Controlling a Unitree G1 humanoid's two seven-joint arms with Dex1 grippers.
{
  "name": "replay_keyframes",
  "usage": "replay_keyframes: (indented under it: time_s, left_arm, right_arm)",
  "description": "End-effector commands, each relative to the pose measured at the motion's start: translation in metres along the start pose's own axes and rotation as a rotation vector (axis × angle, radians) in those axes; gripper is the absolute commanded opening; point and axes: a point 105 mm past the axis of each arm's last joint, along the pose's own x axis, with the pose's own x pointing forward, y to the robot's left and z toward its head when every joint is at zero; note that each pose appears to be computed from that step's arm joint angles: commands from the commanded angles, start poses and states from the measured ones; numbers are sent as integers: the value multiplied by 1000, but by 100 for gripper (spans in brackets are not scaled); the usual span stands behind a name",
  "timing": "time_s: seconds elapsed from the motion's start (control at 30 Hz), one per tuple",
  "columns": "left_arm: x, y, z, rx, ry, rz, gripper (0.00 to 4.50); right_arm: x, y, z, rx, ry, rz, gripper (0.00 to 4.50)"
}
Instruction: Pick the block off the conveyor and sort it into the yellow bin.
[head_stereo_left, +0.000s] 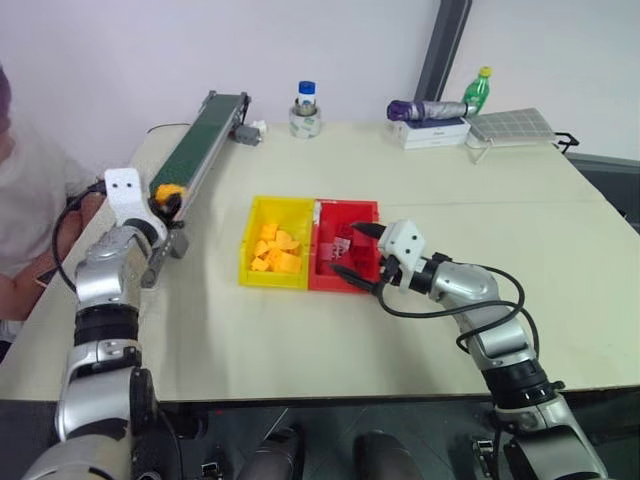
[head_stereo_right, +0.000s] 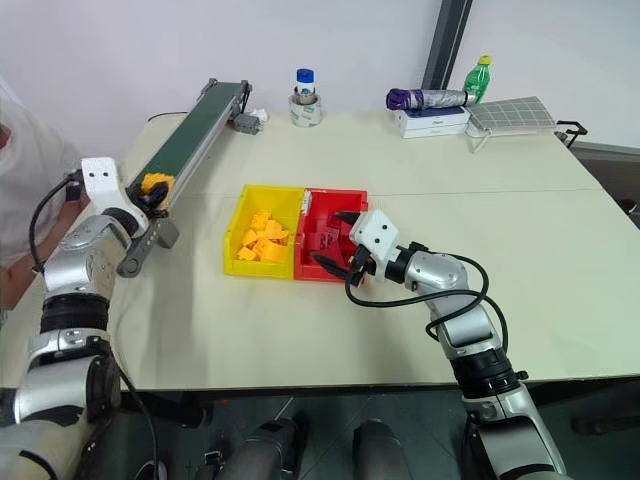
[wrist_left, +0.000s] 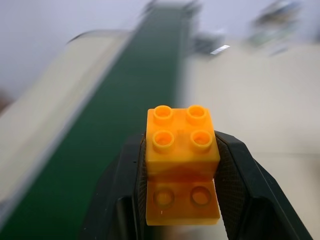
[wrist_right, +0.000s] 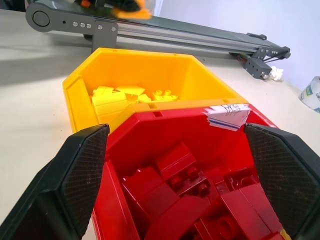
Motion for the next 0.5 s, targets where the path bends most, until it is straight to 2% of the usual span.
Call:
replay_keyframes:
  time_s: [0.03, 0.1, 0.17, 0.33, 0.47, 0.5]
  left_arm:
    - [-9, -59, 35, 14, -117, -299, 130]
    - [-15, -89, 26, 67, -83, -433, 130]
    - [-17, -105, 17, 63, -52, -494, 130]
    - [1, -115, 6, 74, -41, -397, 130]
    - [5, -119, 5, -2, -47, -389, 130]
    - [5, -122, 5, -13, -51, -399, 238]
  right_arm:
    - [-2, -2, 13, -37, -37, -9, 450]
    - [-2, -2, 13, -37, -37, -9, 450]
    - [-1, -2, 13, -37, -38, -10, 450]
    - [-1, -3, 15, -38, -42, -16, 450]
    - [-4, -3, 14, -38, -36, -27, 450]
    - [-4, -3, 13, -38, -34, -29, 450]
